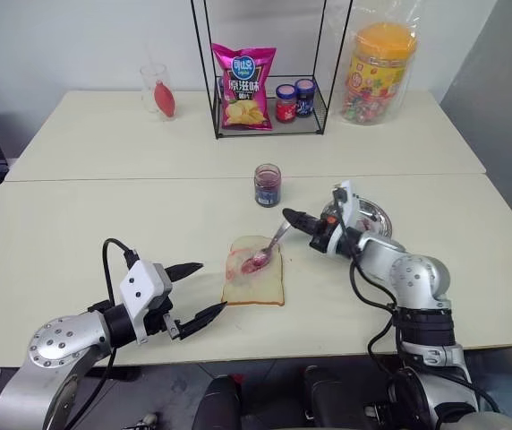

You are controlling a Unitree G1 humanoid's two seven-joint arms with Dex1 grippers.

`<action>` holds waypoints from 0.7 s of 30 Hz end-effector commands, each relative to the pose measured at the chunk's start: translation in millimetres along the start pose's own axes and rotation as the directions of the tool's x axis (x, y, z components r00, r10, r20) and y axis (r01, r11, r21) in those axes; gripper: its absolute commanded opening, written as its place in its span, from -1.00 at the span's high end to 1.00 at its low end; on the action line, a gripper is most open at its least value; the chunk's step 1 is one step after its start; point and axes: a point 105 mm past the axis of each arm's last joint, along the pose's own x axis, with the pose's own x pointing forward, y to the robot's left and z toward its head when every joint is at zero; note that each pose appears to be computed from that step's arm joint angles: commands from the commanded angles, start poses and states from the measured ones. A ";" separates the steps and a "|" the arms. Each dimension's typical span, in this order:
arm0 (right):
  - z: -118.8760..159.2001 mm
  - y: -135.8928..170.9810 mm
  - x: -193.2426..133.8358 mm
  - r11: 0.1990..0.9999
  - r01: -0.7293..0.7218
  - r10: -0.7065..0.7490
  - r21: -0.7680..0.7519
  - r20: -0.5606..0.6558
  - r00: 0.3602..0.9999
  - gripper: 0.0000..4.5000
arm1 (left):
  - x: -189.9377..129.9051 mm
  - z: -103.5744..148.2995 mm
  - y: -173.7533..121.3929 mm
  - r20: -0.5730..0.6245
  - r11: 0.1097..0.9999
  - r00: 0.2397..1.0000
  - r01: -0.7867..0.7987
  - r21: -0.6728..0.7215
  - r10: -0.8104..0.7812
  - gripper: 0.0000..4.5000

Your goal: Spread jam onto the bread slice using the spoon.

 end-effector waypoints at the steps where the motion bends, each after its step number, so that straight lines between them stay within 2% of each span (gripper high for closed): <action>1: 18.2 28.4 -1.9 0.996 -0.091 0.090 0.025 0.059 0.994 0.99 | -1.1 5.4 2.3 0.019 1.000 1.000 -0.020 0.023 0.019 -1.00; 6: 10.5 28.8 8.6 0.995 -0.080 0.076 0.066 0.055 0.996 0.99 | 0.6 7.5 2.7 0.022 1.000 1.000 -0.018 0.025 0.018 -1.00; 12: -12.8 13.1 22.7 0.991 -0.026 0.024 0.133 0.018 1.000 0.99 | 3.4 9.4 2.3 0.027 1.000 1.000 -0.005 0.026 0.005 -1.00; 15: -22.6 6.1 16.9 0.992 -0.002 0.004 0.130 -0.014 1.000 0.99 | 3.5 8.1 0.9 0.025 1.000 1.000 0.000 0.025 -0.001 -1.00; 21: -24.5 -3.7 1.4 0.991 0.031 -0.028 0.126 -0.027 0.999 0.99 | 4.5 7.1 -0.4 0.027 1.000 1.000 0.008 0.024 -0.008 -1.00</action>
